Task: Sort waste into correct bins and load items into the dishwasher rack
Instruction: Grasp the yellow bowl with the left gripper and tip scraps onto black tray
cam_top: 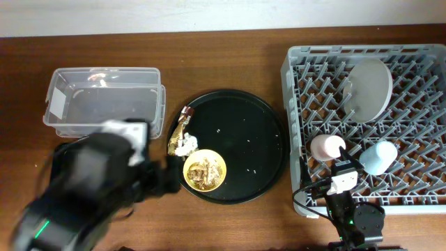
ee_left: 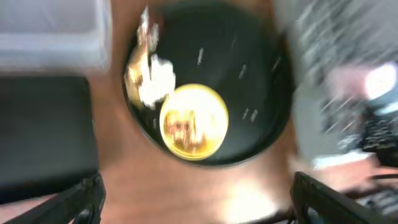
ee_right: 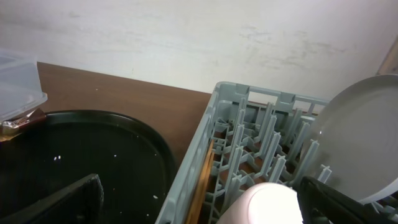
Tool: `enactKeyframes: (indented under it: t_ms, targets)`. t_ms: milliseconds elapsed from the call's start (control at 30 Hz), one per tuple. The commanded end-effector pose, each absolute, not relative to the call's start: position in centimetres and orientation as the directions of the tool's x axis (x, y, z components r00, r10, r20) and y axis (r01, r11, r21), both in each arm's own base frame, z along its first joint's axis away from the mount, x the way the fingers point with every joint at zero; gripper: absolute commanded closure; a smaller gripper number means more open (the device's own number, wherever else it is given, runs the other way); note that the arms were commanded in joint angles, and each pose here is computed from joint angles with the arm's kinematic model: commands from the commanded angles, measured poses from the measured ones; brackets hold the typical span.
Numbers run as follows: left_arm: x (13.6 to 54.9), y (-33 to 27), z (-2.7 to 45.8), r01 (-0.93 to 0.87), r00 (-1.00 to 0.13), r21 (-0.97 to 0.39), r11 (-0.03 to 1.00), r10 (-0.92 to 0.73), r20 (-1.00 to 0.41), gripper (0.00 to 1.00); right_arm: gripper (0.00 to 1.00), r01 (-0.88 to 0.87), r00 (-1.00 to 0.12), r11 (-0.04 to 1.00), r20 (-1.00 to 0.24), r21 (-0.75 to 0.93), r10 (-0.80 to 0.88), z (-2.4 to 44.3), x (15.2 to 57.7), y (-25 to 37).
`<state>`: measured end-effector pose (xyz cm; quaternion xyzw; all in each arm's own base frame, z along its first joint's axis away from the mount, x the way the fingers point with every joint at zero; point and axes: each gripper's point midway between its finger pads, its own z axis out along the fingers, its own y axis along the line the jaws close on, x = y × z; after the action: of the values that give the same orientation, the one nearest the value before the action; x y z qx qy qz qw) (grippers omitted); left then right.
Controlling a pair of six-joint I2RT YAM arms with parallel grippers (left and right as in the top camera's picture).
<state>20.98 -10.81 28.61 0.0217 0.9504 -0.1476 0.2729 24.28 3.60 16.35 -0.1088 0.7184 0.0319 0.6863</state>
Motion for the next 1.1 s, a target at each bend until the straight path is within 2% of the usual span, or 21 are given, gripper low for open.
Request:
enactKeyframes:
  t_ms: [0, 67, 133, 167, 233, 267, 333, 367, 433, 467, 500, 600, 700, 733, 767, 867, 967, 1067]
  targets:
    - [22.7, -14.7, 18.7, 0.120, -0.970, -0.220, 0.968, 0.068, -0.234, 0.16, 0.02, -0.202, -0.035, 0.974, -0.993, -0.105, -0.115, 16.1, 24.3, 3.6]
    - [24.3, -19.2, 13.4, 0.206, -0.971, -0.183, 0.961, 0.177, -0.160, 0.27, 0.02, -0.202, -0.035, 0.974, -0.993, -0.105, -0.115, 16.1, 24.3, 3.6]
    - [25.0, -20.5, 9.3, 0.170, -0.980, -0.073, 0.983, 0.161, -0.115, 0.30, 0.02, -0.203, -0.035, 0.974, -0.993, -0.105, -0.115, 16.1, 24.3, 3.6]
    - [25.1, -21.7, 7.9, 0.159, -0.983, -0.073, 0.985, 0.151, -0.104, 0.36, 0.02, -0.202, -0.035, 0.974, -0.993, -0.105, -0.115, 16.1, 24.3, 3.6]
    - [24.9, -23.8, 5.3, 0.200, -0.977, -0.060, 0.978, 0.194, -0.089, 0.41, 0.02, -0.202, -0.035, 0.974, -0.993, -0.105, -0.115, 16.1, 24.3, 3.6]
    - [25.0, -24.3, 4.7, 0.195, -0.978, -0.062, 0.979, 0.189, -0.092, 0.52, 0.02, -0.203, -0.035, 0.974, -0.993, -0.105, -0.115, 16.1, 24.3, 3.6]
    - [25.2, -24.0, 3.8, 0.175, -0.981, -0.031, 0.984, 0.172, -0.087, 0.64, 0.02, -0.203, -0.035, 0.974, -0.993, -0.105, -0.115, 16.1, 24.3, 3.6]
    - [25.3, -23.9, 3.2, 0.174, -0.982, -0.022, 0.984, 0.172, -0.084, 0.78, 0.02, -0.202, -0.035, 0.974, -0.993, -0.105, -0.115, 16.1, 24.3, 3.6]
    - [25.9, -22.9, 1.6, 0.172, -0.981, 0.060, 0.983, 0.177, -0.083, 0.79, 0.02, -0.203, -0.035, 0.974, -0.993, -0.105, -0.115, 16.1, 24.3, 3.6]
    - [25.7, -22.7, 0.9, 0.173, -0.982, 0.073, 0.982, 0.178, -0.068, 0.84, 0.02, -0.203, -0.035, 0.974, -0.993, -0.105, -0.115, 16.1, 24.3, 3.6]
    - [25.6, -22.6, 0.4, 0.173, -0.983, 0.082, 0.981, 0.178, -0.054, 0.99, 0.02, -0.202, -0.035, 0.974, -0.993, -0.105, -0.115, 16.1, 24.3, 3.6]
    - [25.8, -23.1, 1.4, 0.175, -0.982, 0.061, 0.983, 0.178, -0.057, 0.99, 0.02, -0.202, -0.035, 0.974, -0.993, -0.105, -0.115, 16.1, 24.3, 3.6]
    - [25.6, -24.1, 7.7, 0.174, -0.979, -0.043, 0.984, 0.169, -0.113, 0.99, 0.02, -0.202, -0.035, 0.974, -0.993, -0.105, -0.115, 16.1, 24.3, 3.6]
    - [25.1, -22.6, 12.4, 0.151, -0.976, -0.104, 0.983, 0.131, -0.174, 0.99, 0.02, -0.202, -0.035, 0.974, -0.993, -0.105, -0.115, 16.1, 24.3, 3.6]
    - [25.2, -20.4, 14.7, 0.103, -0.976, -0.123, 0.987, 0.076, -0.203, 0.99, 0.02, -0.202, -0.035, 0.974, -0.993, -0.105, -0.115, 16.1, 24.3, 3.6]
    - [25.6, -12.7, 18.2, -0.040, -0.979, -0.187, 0.982, -0.076, -0.190, 0.99, 0.02, -0.202, -0.035, 0.974, -0.993, -0.105, -0.115, 16.1, 24.3, 3.6]
    - [27.2, -6.6, 17.7, -0.144, -0.970, -0.390, 0.910, -0.208, -0.128, 0.99, 0.02, -0.203, -0.035, 0.974, -0.993, -0.105, -0.115, 16.1, 24.3, 3.6]
    - [27.9, -1.0, 16.1, -0.158, -0.925, -0.626, 0.764, -0.336, -0.176, 0.99, 0.02, -0.203, -0.035, 0.974, -0.993, -0.105, -0.115, 16.1, 24.3, 3.6]
